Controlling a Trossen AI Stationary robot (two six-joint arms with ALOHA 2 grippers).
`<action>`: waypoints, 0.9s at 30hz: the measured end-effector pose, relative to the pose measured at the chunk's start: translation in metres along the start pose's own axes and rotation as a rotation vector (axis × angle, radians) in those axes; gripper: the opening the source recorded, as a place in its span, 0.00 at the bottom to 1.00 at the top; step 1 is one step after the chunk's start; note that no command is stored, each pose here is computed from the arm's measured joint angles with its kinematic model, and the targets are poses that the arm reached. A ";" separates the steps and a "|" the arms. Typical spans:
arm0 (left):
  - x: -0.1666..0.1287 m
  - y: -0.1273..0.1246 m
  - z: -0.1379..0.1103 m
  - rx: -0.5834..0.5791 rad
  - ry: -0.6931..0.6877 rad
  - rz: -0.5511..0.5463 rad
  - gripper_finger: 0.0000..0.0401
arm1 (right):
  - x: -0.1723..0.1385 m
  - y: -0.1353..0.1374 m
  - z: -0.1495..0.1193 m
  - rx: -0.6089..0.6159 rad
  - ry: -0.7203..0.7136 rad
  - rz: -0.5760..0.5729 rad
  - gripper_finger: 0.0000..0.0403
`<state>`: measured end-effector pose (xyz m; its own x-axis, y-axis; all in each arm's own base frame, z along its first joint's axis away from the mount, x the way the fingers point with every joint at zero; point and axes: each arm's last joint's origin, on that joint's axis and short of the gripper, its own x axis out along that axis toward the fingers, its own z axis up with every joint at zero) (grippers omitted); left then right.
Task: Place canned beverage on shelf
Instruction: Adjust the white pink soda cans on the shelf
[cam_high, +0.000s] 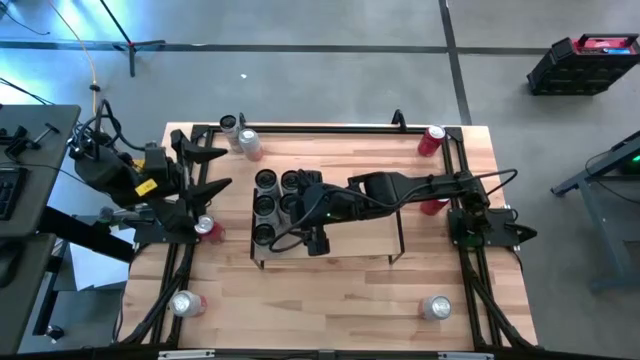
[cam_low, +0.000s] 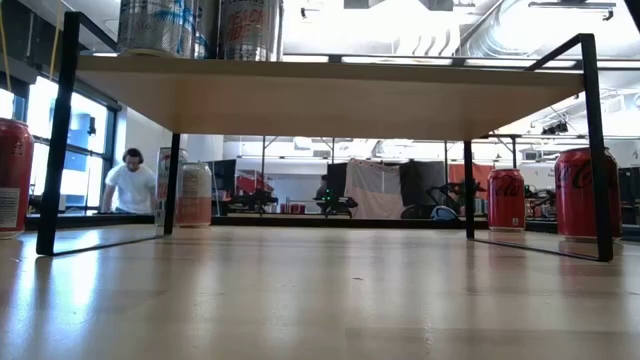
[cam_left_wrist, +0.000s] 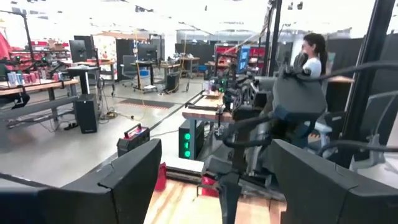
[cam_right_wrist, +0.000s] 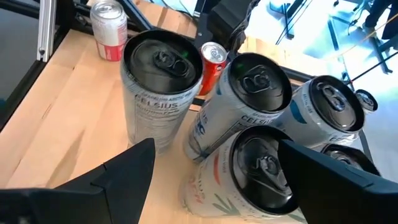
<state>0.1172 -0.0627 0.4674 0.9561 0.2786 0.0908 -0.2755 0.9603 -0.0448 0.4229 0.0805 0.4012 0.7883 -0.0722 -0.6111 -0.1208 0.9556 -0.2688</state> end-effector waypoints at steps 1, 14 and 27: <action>0.000 0.000 -0.001 0.007 0.006 0.000 0.73 | 0.000 0.000 0.000 -0.002 0.000 0.000 0.80; 0.000 -0.001 -0.003 0.004 0.017 -0.002 0.73 | 0.008 -0.004 -0.006 -0.007 0.029 -0.010 0.80; 0.001 -0.001 -0.005 0.009 0.032 -0.003 0.73 | 0.007 -0.001 -0.006 0.056 0.026 0.047 0.80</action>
<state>0.1188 -0.0640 0.4625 0.9596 0.2753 0.0587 -0.2735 0.9612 -0.0359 0.4248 0.0768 0.3929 0.7667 -0.0333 -0.6412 -0.1230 0.9725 -0.1976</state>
